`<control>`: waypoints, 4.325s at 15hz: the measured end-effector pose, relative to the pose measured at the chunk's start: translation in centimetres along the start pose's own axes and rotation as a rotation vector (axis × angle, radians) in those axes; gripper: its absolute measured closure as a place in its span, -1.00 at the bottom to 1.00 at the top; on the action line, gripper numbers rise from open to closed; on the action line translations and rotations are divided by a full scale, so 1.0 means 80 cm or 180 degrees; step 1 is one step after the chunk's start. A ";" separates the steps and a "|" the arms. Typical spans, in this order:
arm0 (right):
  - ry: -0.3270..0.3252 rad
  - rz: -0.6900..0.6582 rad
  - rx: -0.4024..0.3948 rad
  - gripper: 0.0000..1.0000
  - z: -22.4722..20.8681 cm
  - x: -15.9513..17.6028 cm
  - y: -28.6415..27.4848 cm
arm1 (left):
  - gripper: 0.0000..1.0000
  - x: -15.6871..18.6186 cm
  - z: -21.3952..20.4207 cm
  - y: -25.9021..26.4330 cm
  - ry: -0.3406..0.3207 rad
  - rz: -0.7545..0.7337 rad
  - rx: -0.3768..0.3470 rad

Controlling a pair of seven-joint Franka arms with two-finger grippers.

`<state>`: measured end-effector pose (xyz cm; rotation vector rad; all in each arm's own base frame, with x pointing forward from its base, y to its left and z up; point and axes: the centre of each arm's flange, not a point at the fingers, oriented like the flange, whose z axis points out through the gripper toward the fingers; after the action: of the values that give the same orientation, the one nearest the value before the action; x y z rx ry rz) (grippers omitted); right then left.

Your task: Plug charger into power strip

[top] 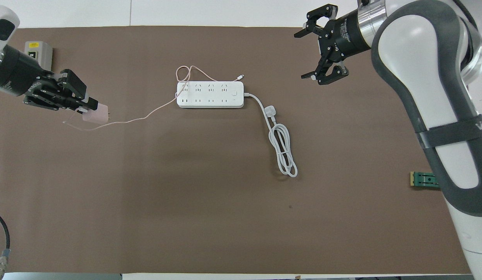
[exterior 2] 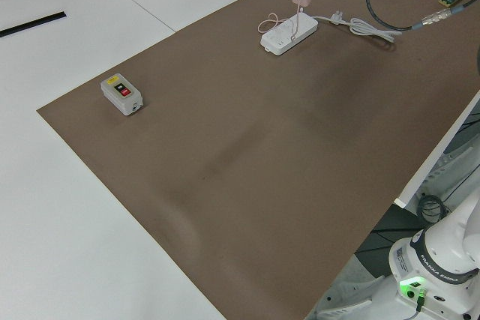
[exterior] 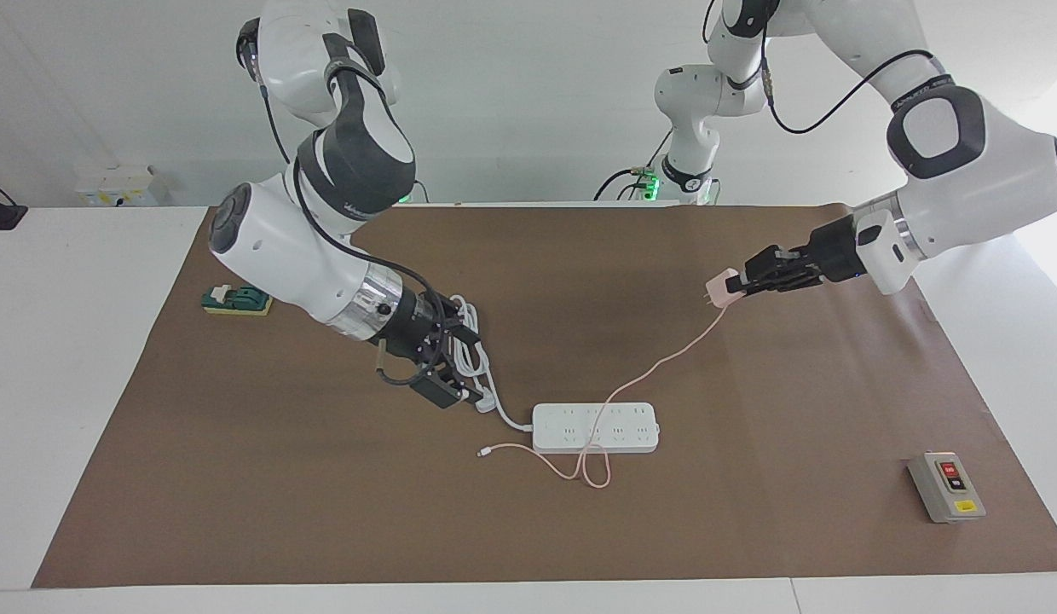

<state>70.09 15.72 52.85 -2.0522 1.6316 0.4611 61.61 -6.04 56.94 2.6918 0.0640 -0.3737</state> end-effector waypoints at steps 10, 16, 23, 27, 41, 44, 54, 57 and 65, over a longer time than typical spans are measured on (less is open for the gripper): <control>0.0452 -0.1660 -0.0772 -1.00 -0.068 0.077 0.051 | 0.36 -0.001 -0.021 -0.025 0.0160 -0.0117 0.0620; 0.0684 -0.3016 -0.1340 -1.00 -0.108 0.115 0.074 | 0.36 -0.002 -0.029 -0.029 0.0220 -0.0145 0.0827; 0.0843 -0.4134 -0.1920 -1.00 -0.166 0.111 0.103 | 0.36 0.001 -0.051 -0.051 0.0414 -0.0238 0.0965; 0.0863 -0.4358 -0.1988 -1.00 -0.209 0.098 0.139 | 0.36 0.001 -0.060 -0.071 0.0454 -0.0320 0.0968; 0.0853 -0.4355 -0.1969 -1.00 -0.225 0.098 0.227 | 0.36 0.023 -0.059 -0.104 0.0752 -0.1421 0.1071; 0.0858 -0.4346 -0.1970 -1.00 -0.226 0.100 0.227 | 0.36 0.024 -0.056 -0.100 0.0849 -0.1998 0.1007; 0.0857 -0.4349 -0.1971 -1.00 -0.226 0.099 0.227 | 0.36 0.081 0.045 -0.003 0.1051 -0.3168 0.0725; 0.0857 -0.4350 -0.1972 -1.00 -0.226 0.099 0.227 | 0.36 0.101 0.073 0.023 0.1087 -0.3470 0.0419; 0.0861 -0.4351 -0.1969 -1.00 -0.226 0.098 0.227 | 0.36 0.114 0.116 0.074 0.1188 -0.3997 0.0176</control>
<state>53.72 -3.99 60.86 -3.1473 -0.1612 0.1569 68.67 -15.36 48.72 2.3703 1.8672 -0.1869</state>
